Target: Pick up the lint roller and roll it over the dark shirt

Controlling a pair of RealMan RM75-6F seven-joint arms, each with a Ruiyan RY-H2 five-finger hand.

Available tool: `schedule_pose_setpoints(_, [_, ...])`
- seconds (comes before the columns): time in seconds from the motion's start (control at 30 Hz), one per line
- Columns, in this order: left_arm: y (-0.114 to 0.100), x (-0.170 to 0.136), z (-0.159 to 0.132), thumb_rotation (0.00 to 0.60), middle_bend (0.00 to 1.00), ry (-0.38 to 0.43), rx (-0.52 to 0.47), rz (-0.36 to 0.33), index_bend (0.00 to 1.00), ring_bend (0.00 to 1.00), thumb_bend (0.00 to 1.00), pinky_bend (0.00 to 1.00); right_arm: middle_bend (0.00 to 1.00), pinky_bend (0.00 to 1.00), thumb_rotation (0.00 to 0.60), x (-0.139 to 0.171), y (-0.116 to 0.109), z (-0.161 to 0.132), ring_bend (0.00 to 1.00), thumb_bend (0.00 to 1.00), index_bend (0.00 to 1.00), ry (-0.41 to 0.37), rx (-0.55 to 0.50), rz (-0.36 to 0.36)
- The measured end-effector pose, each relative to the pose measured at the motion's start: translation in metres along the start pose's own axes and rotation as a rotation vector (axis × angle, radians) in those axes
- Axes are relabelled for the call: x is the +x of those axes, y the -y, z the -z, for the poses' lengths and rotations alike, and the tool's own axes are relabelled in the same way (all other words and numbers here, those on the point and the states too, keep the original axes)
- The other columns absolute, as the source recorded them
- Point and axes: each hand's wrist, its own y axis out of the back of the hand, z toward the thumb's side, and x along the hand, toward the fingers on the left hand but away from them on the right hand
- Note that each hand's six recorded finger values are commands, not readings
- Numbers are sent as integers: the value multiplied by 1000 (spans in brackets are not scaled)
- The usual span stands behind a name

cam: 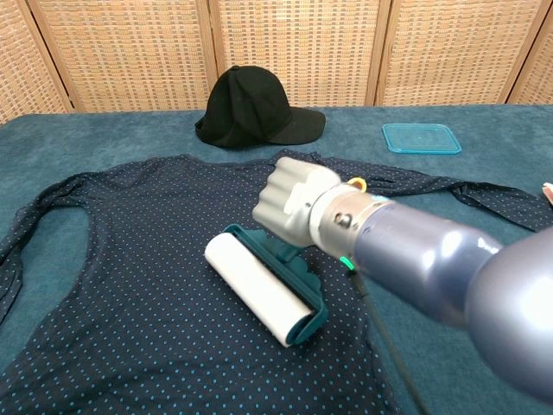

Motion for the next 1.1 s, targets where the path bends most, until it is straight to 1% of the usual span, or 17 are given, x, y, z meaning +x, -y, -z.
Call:
schedule_pose_setpoints(0.13, [1,0,-1,600,0,2,2,3,0,0,0,0,1000,1000,600,5,-15,-21,1000,801,728,-42,14,33])
schedule_pose_setpoints(0.2, [1,0,-1,600,0,2,2,3,0,0,0,0,1000,1000,600,6,-20,-25,1000,800,728,-48,11,46])
schedule_pose_setpoints(0.33, [1,0,0,600,0,1,0,4,0,0,0,0,1000,1000,600,7,-25,-25,1000,800,728,-49,12,66])
schedule_pose_setpoints(0.47, [0,0,0,600,0,2,-1,3,0,0,0,0,1000,1000,600,6,-21,-19,1000,800,728,-36,29,65])
schedule_pose_setpoints(0.6, [1,0,0,600,0,1,0,6,0,0,0,0,1000,1000,600,5,-6,-3,1000,801,727,-7,53,47])
schedule_pose_setpoints(0.73, [2,1,0,600,0,-1,1,8,0,0,0,0,1000,1000,600,4,16,23,1000,800,725,35,74,14])
schedule_pose_setpoints(0.9, [2,2,-1,600,0,0,2,9,0,0,0,0,1000,1000,600,4,40,53,1000,800,724,79,70,-34])
schedule_pose_setpoints(1.1, [3,2,-1,600,0,0,6,13,0,0,0,0,1000,1000,600,6,74,91,1000,800,723,150,53,-111])
